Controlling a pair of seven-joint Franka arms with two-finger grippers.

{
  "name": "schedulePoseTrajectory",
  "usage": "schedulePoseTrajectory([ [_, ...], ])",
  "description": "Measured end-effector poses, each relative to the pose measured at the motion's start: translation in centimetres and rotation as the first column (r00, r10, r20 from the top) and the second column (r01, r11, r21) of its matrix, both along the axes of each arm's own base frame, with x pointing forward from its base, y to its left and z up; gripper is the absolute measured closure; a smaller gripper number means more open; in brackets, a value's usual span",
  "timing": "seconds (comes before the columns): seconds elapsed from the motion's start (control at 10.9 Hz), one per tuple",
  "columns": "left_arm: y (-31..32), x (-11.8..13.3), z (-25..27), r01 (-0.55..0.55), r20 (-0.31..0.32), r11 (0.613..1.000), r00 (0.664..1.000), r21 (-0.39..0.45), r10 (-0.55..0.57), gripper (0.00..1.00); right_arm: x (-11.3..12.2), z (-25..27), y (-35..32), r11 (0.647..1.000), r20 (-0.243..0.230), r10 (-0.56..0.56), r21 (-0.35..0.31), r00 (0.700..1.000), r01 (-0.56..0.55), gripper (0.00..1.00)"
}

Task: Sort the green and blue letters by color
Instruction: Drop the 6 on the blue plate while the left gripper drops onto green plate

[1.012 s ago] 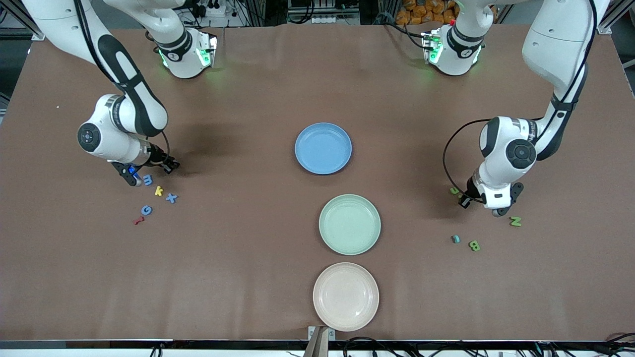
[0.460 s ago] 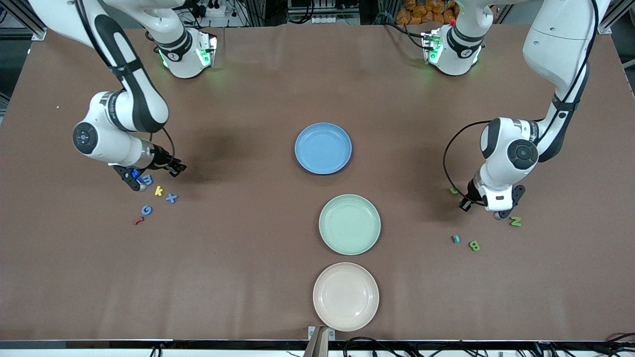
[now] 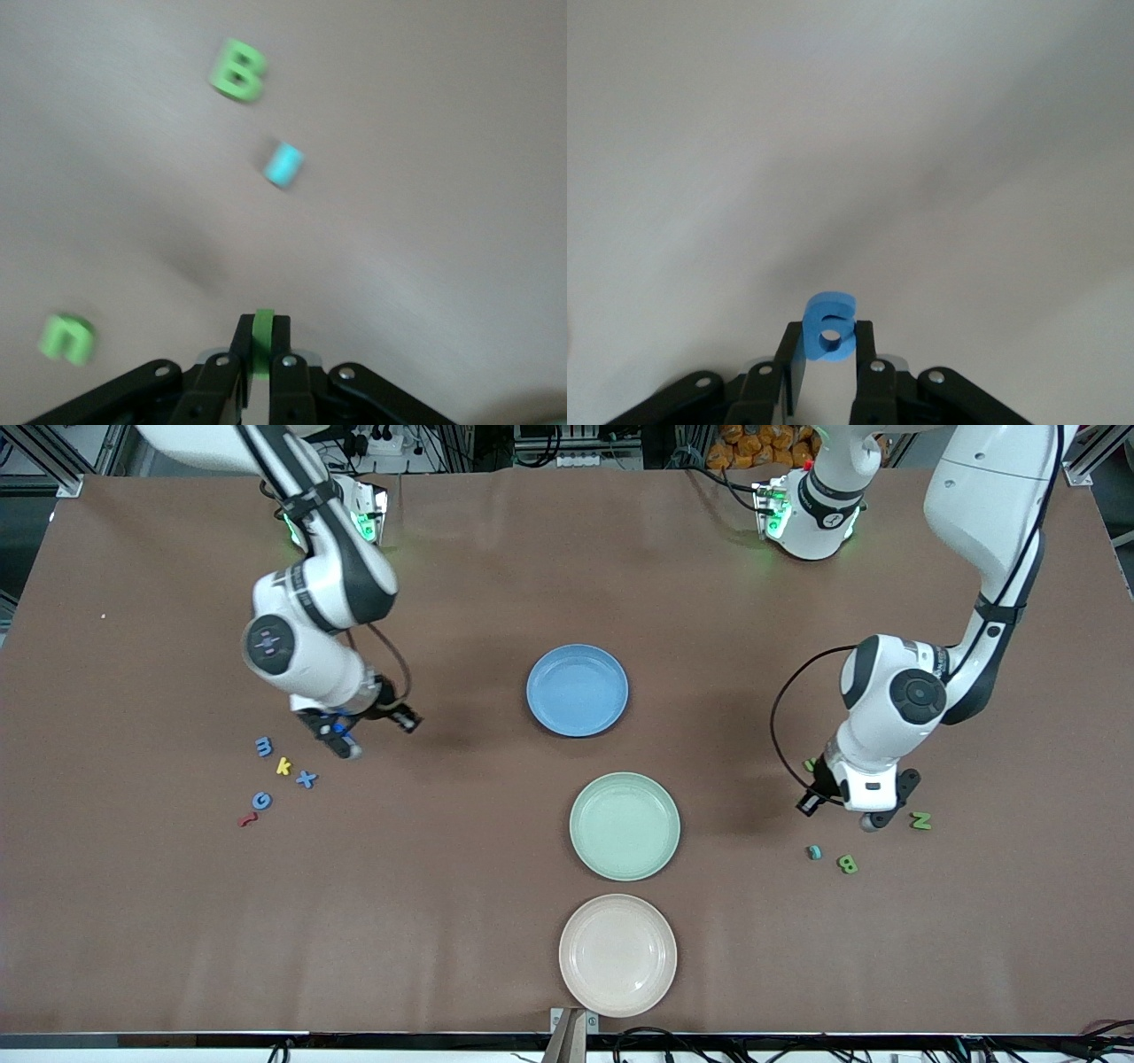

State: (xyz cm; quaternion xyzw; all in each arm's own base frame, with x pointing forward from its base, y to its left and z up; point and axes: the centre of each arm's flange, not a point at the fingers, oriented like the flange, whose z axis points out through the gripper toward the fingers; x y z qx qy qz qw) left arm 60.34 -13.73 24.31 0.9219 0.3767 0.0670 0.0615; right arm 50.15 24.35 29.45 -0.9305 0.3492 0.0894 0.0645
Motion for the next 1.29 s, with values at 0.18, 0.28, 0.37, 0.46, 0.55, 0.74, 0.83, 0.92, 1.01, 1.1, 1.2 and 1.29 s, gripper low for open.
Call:
schedulePoseTrajectory([
  [0.18, -6.8, -0.4, 2.2, 0.033, 0.030, 0.999, 0.999, -0.042, -0.032, 0.90, -1.0, 1.2, 7.5, 1.000, 0.010, -0.011, 0.020, 1.000, 0.011, 0.73],
  [0.28, -10.4, -0.9, 3.3, 0.042, 0.047, 0.997, 0.998, -0.061, -0.039, 0.90, -1.6, 1.2, 11.4, 0.999, 0.009, -0.017, 0.032, 1.000, 0.017, 0.73],
  [0.37, -12.8, -1.0, 4.3, 0.021, 0.060, 0.996, 0.998, -0.083, -0.016, 0.90, -2.3, 0.8, 14.8, 0.999, 0.004, -0.019, 0.041, 1.000, 0.018, 0.73],
  [0.46, -14.6, -0.6, 5.1, -0.015, 0.071, 0.994, 0.997, -0.110, 0.023, 0.90, -3.1, -0.1, 17.7, 0.999, 0.007, -0.019, 0.045, 1.000, 0.019, 0.73],
  [0.55, -16.4, 0.0, 5.1, -0.033, 0.073, 0.991, 0.996, -0.132, 0.043, 0.90, -4.0, -1.5, 19.9, 0.999, 0.021, -0.017, 0.041, 1.000, 0.016, 0.73],
  [0.74, -20.3, 0.4, 2.7, -0.019, 0.054, 0.988, 0.998, -0.155, 0.028, 0.90, -5.7, -4.8, 22.5, 1.000, 0.040, -0.003, 0.001, 0.999, 0.003, 0.73],
  [0.83, -21.7, 0.4, 1.4, -0.008, 0.044, 0.987, 0.999, -0.161, 0.015, 0.90, -6.1, -5.5, 23.0, 1.000, 0.037, -0.005, -0.007, 0.999, 0.005, 0.70],
  [0.92, -22.6, 0.5, 0.4, 0.000, 0.040, 0.987, 0.999, -0.162, 0.006, 0.90, -6.1, -5.6, 23.0, 1.000, 0.035, -0.006, -0.008, 0.999, 0.006, 0.59],
  [1.01, -23.2, 0.8, -0.3, 0.004, 0.041, 0.987, 0.999, -0.160, 0.002, 0.90, -5.9, -5.4, 23.1, 1.000, 0.037, -0.007, -0.007, 0.999, 0.007, 0.46],
  [1.1, -23.3, 1.0, -0.5, 0.005, 0.043, 0.987, 0.999, -0.158, 0.002, 0.86, -5.5, -4.9, 23.1, 1.000, 0.041, -0.010, -0.005, 0.999, 0.010, 0.33],
  [1.2, -23.4, 1.2, -0.2, 0.005, 0.051, 0.987, 0.999, -0.160, 0.004, 0.74, -5.1, -4.1, 22.7, 1.000, 0.036, -0.008, -0.017, 0.999, 0.008, 0.19],
  [1.29, -23.3, 1.5, 0.2, 0.006, 0.061, 0.987, 0.998, -0.160, 0.004, 0.60, -4.3, -2.6, 21.8, 0.999, 0.031, 0.021, -0.036, 0.999, -0.019, 0.07],
])
